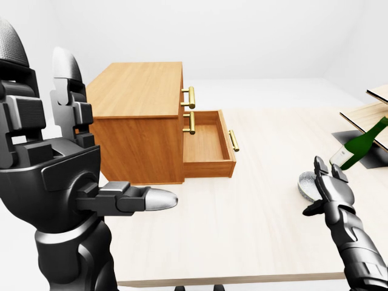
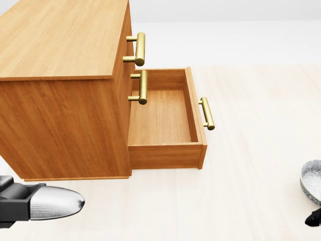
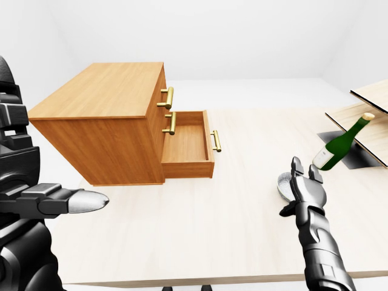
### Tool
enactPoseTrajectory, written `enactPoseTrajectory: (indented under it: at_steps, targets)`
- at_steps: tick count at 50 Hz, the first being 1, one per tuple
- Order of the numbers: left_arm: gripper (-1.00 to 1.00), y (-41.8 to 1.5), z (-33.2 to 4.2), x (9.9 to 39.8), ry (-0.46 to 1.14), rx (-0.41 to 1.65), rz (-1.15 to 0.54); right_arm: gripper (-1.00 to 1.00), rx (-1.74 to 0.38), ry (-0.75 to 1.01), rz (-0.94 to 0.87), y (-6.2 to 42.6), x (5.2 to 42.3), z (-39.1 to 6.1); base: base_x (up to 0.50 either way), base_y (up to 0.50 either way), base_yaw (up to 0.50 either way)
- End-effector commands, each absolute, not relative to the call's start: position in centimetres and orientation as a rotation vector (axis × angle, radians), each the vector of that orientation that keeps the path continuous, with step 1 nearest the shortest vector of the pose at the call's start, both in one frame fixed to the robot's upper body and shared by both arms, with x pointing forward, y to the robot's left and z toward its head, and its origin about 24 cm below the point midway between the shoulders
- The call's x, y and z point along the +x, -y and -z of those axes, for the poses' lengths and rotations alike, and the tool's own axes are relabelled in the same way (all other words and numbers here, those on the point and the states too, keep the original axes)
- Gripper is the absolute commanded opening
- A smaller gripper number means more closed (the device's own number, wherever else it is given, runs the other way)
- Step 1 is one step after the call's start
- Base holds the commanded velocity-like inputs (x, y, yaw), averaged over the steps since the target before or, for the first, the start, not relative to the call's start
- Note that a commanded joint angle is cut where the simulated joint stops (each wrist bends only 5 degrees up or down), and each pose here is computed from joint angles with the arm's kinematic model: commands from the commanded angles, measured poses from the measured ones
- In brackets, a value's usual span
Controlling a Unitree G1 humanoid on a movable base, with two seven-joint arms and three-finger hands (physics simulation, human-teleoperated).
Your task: Put the bowl on top of the cabinet.
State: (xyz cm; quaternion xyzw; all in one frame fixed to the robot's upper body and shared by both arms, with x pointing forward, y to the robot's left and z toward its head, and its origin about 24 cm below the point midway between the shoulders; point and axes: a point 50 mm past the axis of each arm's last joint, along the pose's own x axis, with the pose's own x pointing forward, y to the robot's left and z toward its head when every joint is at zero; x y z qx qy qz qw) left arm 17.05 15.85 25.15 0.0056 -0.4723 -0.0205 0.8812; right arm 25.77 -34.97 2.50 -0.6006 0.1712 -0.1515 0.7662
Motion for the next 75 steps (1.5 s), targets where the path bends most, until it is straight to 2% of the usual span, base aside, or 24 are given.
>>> enactPoseTrajectory:
  at_steps: [1,73,74,75]
  targets:
    - [1.0,-15.8,-25.1,17.1,0.98,0.012,0.044,1.0,-1.306,-0.372,0.326,35.0,25.8,-2.5,0.0,0.0,0.0]
    - [1.0,-15.7,-24.8,17.2,0.964,0.009,0.047,0.99,-1.364,-0.425,0.358,35.4,26.3,-0.9,0.0,0.0,0.0]
    - [1.0,-15.7,-24.8,17.2,0.964,0.009,0.047,-0.63,-1.365,-0.426,0.358,35.4,26.3,-0.9,0.0,0.0,0.0]
    - [1.0,-15.7,-24.9,17.2,0.967,0.009,0.047,-1.0,-1.364,-0.426,0.359,35.4,26.3,-0.9,0.0,0.0,0.0]
